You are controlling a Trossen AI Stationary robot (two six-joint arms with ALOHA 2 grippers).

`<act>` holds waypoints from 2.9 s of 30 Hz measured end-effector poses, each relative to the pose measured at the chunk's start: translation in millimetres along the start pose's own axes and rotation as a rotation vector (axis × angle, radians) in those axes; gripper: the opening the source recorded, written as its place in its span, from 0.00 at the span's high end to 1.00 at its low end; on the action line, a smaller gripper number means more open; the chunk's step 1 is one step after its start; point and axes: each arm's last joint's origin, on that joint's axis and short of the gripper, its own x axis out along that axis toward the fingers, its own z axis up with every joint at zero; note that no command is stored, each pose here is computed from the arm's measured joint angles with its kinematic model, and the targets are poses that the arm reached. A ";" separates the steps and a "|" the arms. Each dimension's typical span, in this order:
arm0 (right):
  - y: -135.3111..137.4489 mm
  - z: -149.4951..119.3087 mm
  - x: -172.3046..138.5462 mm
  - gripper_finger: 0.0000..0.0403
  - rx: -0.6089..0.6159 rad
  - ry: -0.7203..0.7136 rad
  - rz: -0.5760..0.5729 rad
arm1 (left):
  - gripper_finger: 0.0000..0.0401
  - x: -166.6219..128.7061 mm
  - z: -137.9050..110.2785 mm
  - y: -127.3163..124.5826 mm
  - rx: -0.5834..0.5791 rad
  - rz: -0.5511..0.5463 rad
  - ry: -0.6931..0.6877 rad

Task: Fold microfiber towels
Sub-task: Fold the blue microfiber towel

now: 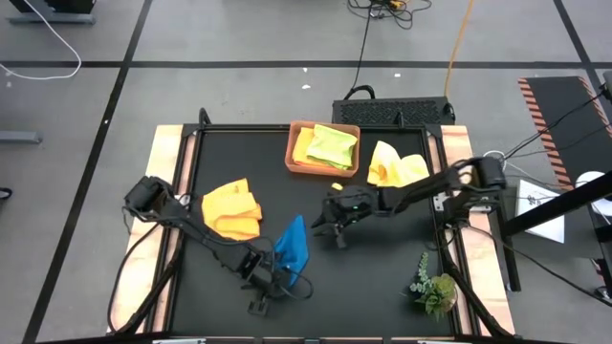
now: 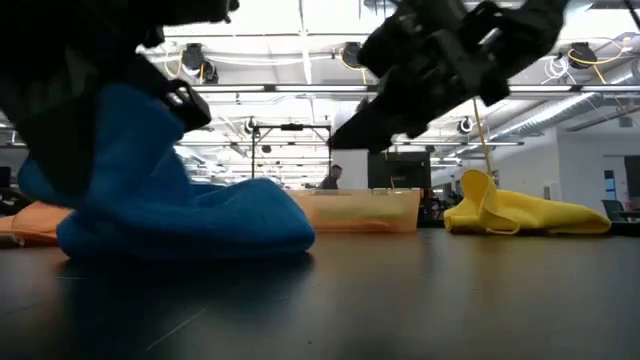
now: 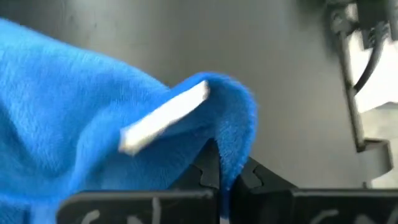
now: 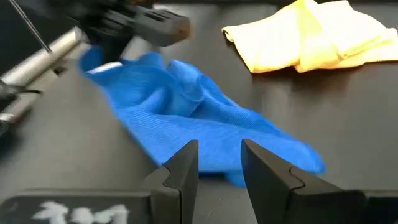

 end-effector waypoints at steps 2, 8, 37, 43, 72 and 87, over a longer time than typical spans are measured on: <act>-4.6 5.9 14.2 0.72 -0.033 0.009 0.000 | 0.98 0.0 0.6 -2.2 0.001 -0.003 -0.012; -18.1 12.5 49.5 0.72 -0.070 0.093 0.040 | 0.99 0.2 1.5 -3.3 -0.015 -0.005 -0.026; -4.3 -20.2 65.5 0.72 -0.014 0.507 0.153 | 0.97 1.4 -5.1 -12.7 -0.047 0.037 -0.021; 33.3 -19.4 57.2 0.72 -0.033 0.609 0.222 | 0.98 1.3 -7.3 -11.7 -0.064 0.050 0.000; 23.8 2.9 9.8 0.72 0.097 0.124 0.058 | 0.97 -2.4 2.2 20.2 0.105 0.217 -0.014; 16.6 3.8 18.6 0.72 0.107 0.048 0.023 | 0.99 -6.1 10.7 45.0 0.153 0.216 -0.004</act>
